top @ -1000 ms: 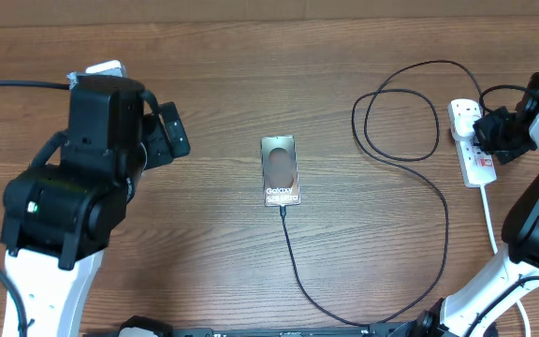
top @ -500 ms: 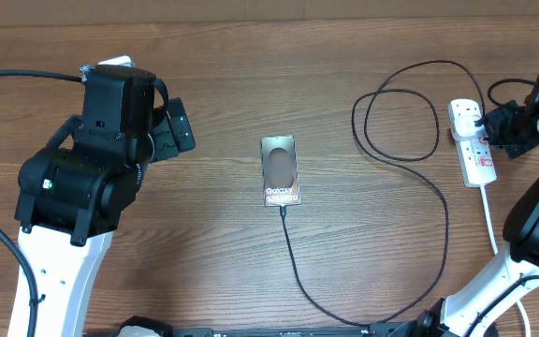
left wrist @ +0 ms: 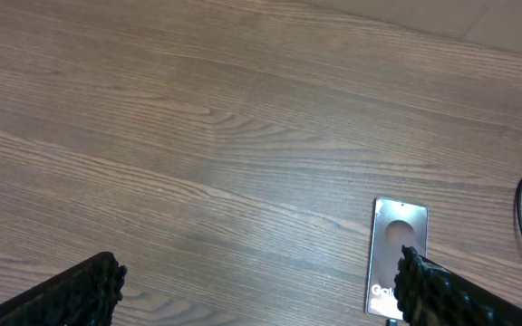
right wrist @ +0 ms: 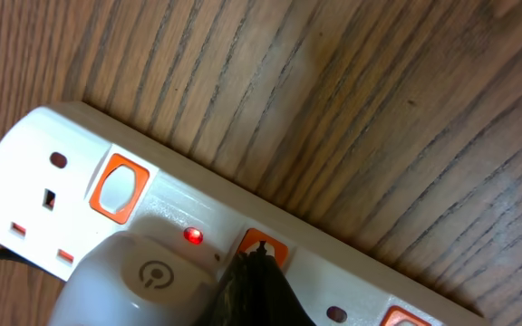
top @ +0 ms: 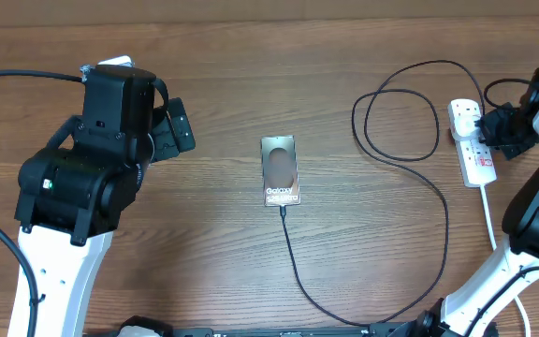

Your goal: Plug charger to phone and switch on socket

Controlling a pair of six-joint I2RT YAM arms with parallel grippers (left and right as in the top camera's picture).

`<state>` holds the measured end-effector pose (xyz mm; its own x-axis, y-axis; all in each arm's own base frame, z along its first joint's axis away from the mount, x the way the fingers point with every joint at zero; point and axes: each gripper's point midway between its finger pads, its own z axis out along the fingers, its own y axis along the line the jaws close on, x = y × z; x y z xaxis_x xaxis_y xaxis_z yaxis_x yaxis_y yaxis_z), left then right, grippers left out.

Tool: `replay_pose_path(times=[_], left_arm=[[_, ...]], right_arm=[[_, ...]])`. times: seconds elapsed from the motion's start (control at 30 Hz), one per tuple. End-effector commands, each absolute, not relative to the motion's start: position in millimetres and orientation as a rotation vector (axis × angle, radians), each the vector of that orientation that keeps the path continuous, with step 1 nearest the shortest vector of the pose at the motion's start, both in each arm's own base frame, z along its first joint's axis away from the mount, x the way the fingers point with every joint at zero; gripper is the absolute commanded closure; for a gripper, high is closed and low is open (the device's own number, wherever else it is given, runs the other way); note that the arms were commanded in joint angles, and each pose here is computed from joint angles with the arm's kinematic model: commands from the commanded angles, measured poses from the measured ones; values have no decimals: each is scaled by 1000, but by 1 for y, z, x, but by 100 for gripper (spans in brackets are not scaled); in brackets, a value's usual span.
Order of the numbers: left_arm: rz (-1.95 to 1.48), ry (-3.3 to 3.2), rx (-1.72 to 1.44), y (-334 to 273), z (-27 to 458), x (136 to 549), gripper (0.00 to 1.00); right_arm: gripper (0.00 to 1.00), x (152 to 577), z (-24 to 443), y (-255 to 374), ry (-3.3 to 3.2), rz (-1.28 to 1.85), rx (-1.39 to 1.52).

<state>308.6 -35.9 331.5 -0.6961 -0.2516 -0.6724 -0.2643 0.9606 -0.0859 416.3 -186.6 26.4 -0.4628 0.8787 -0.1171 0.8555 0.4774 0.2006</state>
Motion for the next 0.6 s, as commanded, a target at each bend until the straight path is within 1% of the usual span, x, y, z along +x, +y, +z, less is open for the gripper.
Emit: replay_pose_path(times=[0.0, 0.2, 0.37, 0.47, 0.57], left_arm=[[20, 2358, -383, -36, 333, 309, 0], [20, 2358, -383, -36, 333, 309, 0], [19, 2358, -383, -36, 333, 309, 0], [17, 2354, -383, -36, 335, 308, 0], [11, 2344, -384, -35, 338, 305, 0]], right_arm=[[96, 436, 11, -129, 2652, 276, 1357], [96, 436, 10, -110, 2703, 250, 1311], [96, 426, 11, -105, 2752, 243, 1301], [96, 421, 20, -111, 2769, 219, 1277], [96, 415, 41, -123, 2740, 187, 1295]])
